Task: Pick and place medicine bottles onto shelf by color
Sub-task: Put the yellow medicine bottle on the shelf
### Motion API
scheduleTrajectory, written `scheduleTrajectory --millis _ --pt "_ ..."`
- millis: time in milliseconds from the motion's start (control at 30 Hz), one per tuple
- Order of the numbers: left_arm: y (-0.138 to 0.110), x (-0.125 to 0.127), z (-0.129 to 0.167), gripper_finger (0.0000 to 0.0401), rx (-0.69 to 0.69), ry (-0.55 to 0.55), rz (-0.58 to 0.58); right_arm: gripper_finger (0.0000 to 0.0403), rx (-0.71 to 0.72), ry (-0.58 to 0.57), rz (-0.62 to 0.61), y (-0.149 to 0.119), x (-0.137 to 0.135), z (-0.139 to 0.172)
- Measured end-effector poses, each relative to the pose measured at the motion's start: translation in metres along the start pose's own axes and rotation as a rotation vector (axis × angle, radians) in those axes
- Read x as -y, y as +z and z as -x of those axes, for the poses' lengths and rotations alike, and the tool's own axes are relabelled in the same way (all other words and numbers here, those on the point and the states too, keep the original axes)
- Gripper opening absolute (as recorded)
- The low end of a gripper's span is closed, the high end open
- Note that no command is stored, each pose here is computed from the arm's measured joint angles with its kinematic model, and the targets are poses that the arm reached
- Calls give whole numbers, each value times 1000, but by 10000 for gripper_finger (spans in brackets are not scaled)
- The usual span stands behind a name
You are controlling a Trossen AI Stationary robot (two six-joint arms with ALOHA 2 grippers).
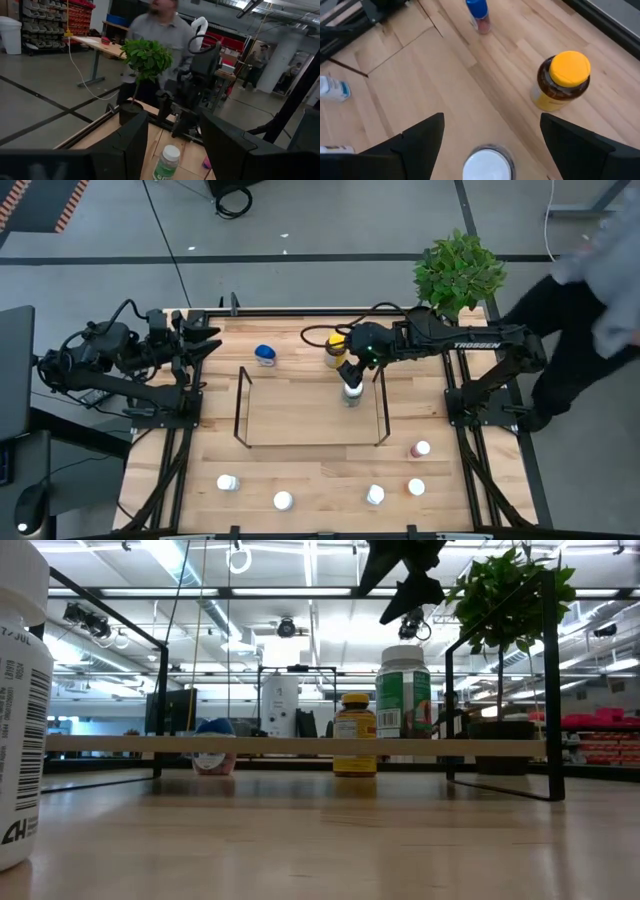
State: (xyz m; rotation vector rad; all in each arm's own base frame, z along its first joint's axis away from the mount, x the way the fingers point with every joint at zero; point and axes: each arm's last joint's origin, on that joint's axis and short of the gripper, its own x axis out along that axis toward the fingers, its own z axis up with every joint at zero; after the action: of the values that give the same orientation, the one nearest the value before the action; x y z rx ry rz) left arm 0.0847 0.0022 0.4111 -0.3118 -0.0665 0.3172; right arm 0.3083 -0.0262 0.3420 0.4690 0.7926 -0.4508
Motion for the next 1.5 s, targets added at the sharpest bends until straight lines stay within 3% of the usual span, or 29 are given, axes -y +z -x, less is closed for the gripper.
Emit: scheduleTrajectory --millis 200,500,833,1500 --pt "0 0 0 181 0 0 1 337 22 -42 21 2 3 0" --pt "0 0 0 183 0 0 1 331 68 -105 -44 18 27 -9" --pt "-1 0 0 178 -14 5 13 330 -38 -155 -65 23 45 -55" --pt "-7 -1 -3 178 -61 21 16 330 -88 -261 23 29 75 -105"
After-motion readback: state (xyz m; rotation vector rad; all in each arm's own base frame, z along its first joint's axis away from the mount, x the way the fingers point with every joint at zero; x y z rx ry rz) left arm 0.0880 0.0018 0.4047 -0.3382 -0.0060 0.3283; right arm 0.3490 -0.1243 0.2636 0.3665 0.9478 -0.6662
